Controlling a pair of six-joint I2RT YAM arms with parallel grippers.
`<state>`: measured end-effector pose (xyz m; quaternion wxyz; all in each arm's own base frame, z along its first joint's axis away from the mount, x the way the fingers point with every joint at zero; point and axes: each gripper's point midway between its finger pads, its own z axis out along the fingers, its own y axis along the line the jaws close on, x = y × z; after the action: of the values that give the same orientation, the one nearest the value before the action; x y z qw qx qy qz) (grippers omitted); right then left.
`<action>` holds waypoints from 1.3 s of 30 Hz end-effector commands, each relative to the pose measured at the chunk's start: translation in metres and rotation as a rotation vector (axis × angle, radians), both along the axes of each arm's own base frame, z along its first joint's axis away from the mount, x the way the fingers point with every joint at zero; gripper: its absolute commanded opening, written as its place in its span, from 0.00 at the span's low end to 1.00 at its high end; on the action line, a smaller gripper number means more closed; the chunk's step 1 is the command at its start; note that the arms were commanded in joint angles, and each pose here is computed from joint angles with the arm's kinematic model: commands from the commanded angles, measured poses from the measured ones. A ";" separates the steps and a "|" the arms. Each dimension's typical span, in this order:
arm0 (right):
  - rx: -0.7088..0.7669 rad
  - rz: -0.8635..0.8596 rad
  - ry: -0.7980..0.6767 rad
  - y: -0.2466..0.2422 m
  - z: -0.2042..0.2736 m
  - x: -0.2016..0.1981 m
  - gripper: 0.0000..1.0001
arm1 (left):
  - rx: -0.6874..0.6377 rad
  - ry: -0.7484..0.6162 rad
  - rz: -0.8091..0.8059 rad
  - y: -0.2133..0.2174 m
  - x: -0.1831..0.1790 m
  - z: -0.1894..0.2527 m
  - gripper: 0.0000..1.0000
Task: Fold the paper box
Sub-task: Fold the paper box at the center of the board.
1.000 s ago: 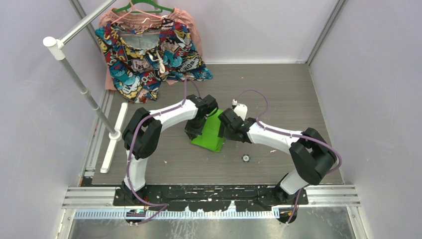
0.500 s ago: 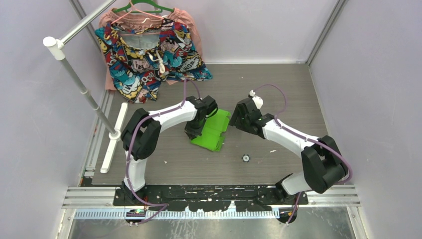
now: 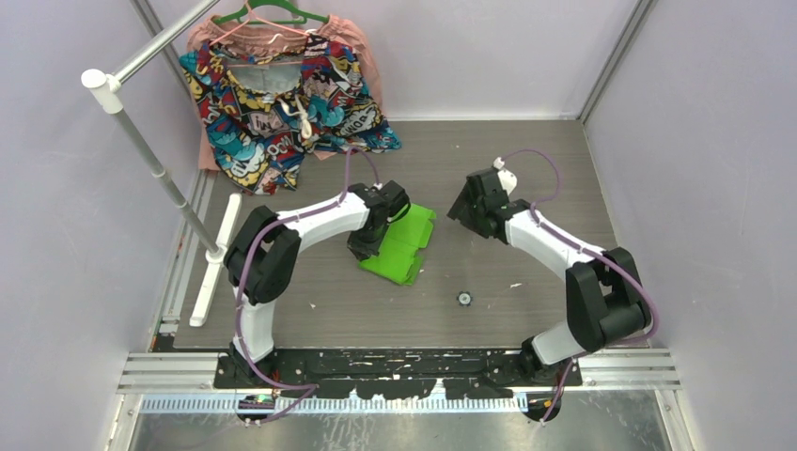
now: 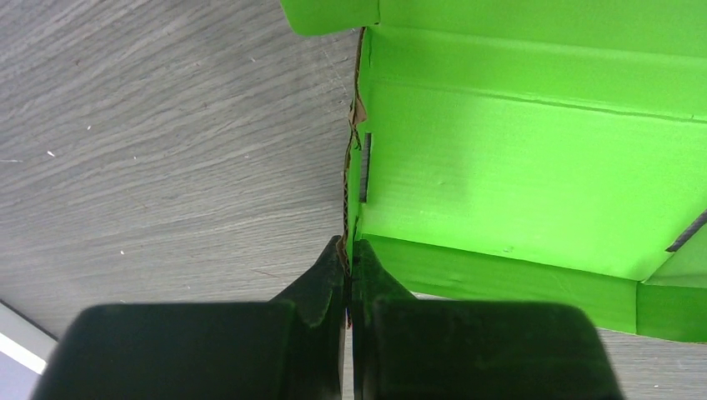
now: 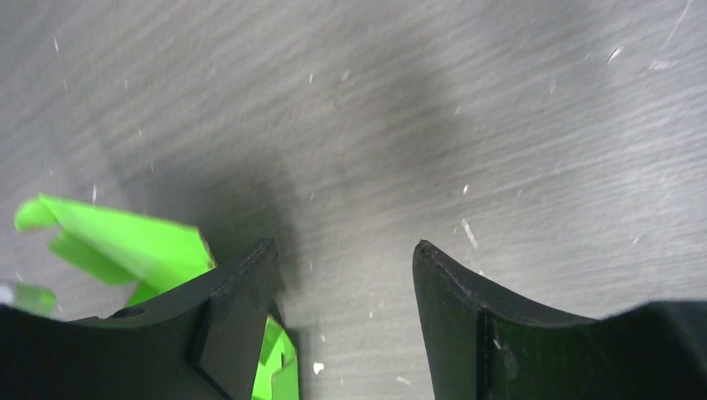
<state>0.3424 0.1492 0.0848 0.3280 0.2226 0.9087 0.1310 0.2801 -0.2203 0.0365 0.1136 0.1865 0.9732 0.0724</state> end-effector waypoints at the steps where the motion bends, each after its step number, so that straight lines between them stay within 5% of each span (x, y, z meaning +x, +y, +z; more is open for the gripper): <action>1: 0.036 -0.053 -0.035 -0.008 0.017 0.032 0.67 | -0.049 -0.092 -0.026 -0.007 0.014 0.017 0.00; 16: 0.213 0.086 0.089 0.048 -0.012 0.070 0.64 | -0.146 -0.135 -0.095 -0.019 0.016 0.027 0.00; 39: 0.474 0.349 0.227 0.132 -0.031 0.028 0.52 | -0.191 -0.119 -0.066 -0.032 0.018 0.023 0.00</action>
<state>0.3753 0.2599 0.0458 0.1479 0.1696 0.9148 0.3354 0.2859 -0.2361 0.0419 0.1564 0.2111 0.9648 0.0134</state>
